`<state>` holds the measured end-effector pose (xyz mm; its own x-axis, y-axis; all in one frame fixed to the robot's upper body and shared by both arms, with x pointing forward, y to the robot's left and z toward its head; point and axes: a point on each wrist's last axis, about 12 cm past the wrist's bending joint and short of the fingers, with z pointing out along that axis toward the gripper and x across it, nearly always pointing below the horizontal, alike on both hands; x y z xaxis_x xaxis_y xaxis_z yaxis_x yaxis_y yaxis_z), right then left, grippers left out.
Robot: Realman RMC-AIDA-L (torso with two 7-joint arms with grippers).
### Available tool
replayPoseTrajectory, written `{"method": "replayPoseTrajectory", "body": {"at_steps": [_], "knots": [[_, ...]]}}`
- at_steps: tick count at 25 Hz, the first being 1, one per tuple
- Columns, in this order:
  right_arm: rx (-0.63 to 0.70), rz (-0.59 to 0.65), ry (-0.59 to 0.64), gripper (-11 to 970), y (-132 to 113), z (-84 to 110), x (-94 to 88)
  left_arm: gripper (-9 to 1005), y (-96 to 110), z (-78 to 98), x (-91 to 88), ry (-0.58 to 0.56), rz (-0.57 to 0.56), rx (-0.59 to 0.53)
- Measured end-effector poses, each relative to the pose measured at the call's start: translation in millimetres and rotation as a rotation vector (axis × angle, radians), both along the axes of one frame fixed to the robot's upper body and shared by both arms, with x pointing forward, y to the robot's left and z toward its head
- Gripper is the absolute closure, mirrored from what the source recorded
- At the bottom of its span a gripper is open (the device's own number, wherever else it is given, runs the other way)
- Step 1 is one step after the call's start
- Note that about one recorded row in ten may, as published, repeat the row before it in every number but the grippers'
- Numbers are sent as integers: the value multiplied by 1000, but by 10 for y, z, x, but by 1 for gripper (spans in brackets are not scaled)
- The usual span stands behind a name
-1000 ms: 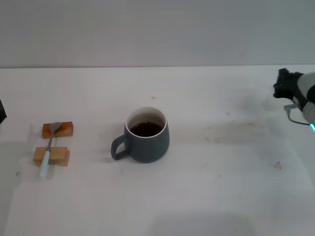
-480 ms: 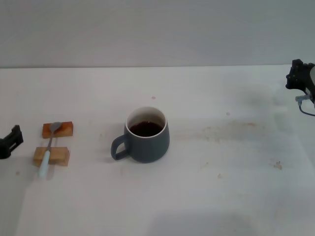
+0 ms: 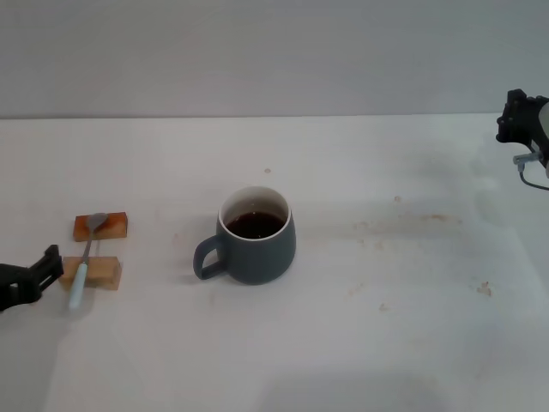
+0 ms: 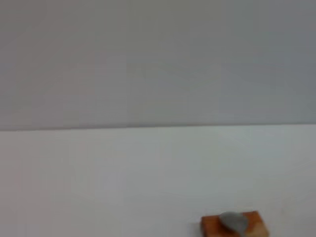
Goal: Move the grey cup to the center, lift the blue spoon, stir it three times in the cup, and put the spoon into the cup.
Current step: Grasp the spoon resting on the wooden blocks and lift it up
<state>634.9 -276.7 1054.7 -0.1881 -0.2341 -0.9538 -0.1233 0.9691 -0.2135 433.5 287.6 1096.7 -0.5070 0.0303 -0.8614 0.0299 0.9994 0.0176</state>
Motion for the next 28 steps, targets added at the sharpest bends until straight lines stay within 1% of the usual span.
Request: {"method": "replayPoseTrajectory", "body": {"at_steps": [2,3,4,5,8,12,14,15,19,20,21,22,23,25,26,28], "knots": [[-9,2,-2,943,1,7,6,183,0,0,0,0,0,0],[-9,2,-2,943,1,7,6,183,-30,-41,-12,-29,-8,-3],[-13,3,-3,943,0,8,7,183,-30,-41,-12,-29,-8,-3],[-16,4,-4,943,2,10,9,183,-75,-158,-87,-111,-11,-13],[-18,7,-7,943,17,22,22,183,-107,-259,-257,-224,3,-27],[-18,15,-11,943,50,45,48,183,-140,-350,-432,-308,12,-37],[-18,17,-12,943,56,50,52,183,-177,-425,-527,-341,12,-46],[-18,19,-13,943,64,55,57,183,-212,-505,-612,-365,9,-55],[-17,20,-14,943,71,59,60,183,-250,-575,-657,-364,5,-67],[-17,22,-15,943,76,64,64,183,-267,-629,-675,-360,8,-80],[-17,22,-15,943,76,64,64,183,-267,-629,-675,-360,8,-80],[-17,24,-17,943,84,71,70,183,-283,-685,-685,-364,6,-92],[-17,24,-17,943,84,71,70,183,-283,-685,-685,-364,6,-92],[-19,28,-19,943,93,77,77,183,-291,-770,-687,-363,2,-101],[-19,28,-19,943,93,77,77,183,-291,-770,-687,-363,2,-101],[-19,29,-19,943,96,78,78,183,-307,-823,-677,-360,-6,-98]]}}
